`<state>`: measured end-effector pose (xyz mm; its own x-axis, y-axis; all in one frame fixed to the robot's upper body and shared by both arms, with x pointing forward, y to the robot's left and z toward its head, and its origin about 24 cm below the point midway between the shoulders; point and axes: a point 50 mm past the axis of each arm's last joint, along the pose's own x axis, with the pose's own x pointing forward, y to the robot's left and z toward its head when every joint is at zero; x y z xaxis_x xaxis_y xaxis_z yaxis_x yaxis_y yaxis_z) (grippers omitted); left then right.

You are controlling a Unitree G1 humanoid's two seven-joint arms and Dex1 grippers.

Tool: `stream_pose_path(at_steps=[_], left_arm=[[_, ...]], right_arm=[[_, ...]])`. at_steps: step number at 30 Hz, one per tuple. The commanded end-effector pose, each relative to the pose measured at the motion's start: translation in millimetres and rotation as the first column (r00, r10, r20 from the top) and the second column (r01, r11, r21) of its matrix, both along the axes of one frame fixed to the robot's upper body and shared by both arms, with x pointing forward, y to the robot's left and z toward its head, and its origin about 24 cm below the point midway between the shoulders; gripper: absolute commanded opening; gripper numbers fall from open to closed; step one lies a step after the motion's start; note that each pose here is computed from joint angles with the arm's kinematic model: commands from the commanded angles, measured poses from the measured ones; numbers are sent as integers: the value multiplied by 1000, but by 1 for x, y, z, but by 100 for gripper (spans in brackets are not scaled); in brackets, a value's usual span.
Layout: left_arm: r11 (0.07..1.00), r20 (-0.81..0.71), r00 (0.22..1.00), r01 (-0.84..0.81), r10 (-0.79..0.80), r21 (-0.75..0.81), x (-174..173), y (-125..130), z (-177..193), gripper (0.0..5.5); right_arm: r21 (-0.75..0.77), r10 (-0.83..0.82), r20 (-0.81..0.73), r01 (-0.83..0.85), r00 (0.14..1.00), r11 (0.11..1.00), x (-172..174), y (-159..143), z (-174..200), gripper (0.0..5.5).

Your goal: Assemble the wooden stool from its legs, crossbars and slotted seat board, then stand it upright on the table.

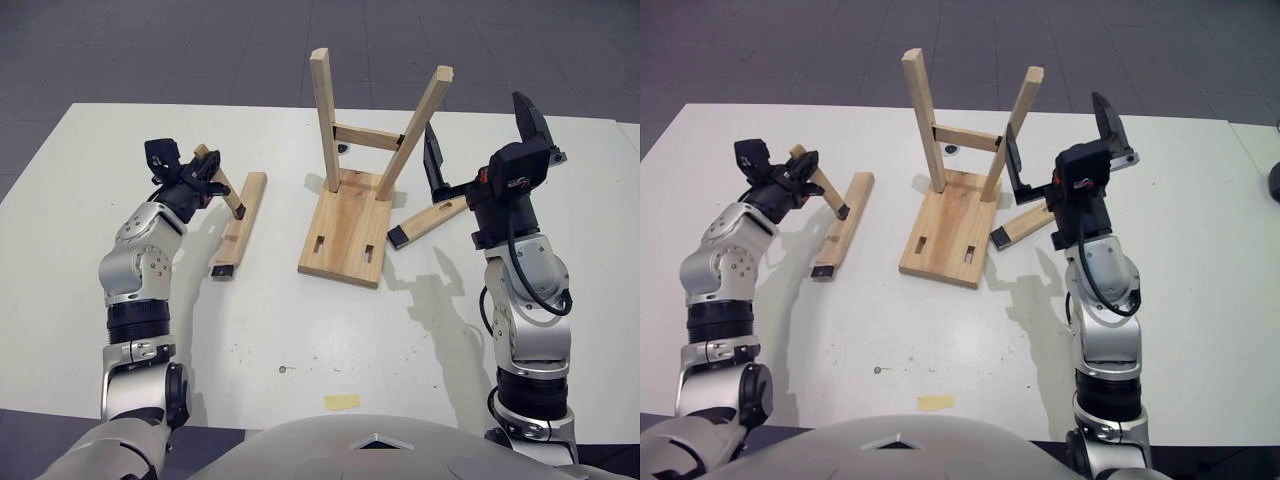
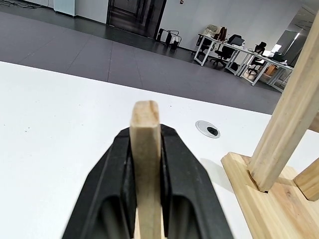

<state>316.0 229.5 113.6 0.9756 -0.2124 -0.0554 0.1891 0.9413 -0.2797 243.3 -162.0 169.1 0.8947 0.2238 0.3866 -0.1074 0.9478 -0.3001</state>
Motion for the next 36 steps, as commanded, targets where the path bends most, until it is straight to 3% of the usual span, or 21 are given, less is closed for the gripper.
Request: stream_pose_path(at_steps=[1, 13, 19, 29, 36], left_arm=[[1000, -12, 1000, -17, 17, 6, -2, 2, 0, 41], [999, -51, 998, -49, 49, -9, 4, -8, -18, 41], [992, -59, 998, 1, 7, 128, 2, -18, -30, 41], [986, -224, 975, 47, -11, 159, -40, -23, -96, 41], [984, -254, 966, 82, -40, 159, -51, -32, -107, 41]], right_arm=[[-8, -10, -5, 10, 1000, 1000, 0, 0, 0, 540], [-15, -2, -6, 2, 1000, 1000, 2, 1, 1, 540], [-14, 2, -2, -2, 1000, 1000, 2, 3, 0, 540], [-19, 16, 9, -16, 1000, 1000, 3, 7, 2, 540], [-21, 12, 25, -12, 1000, 1000, 3, 8, 5, 540]])
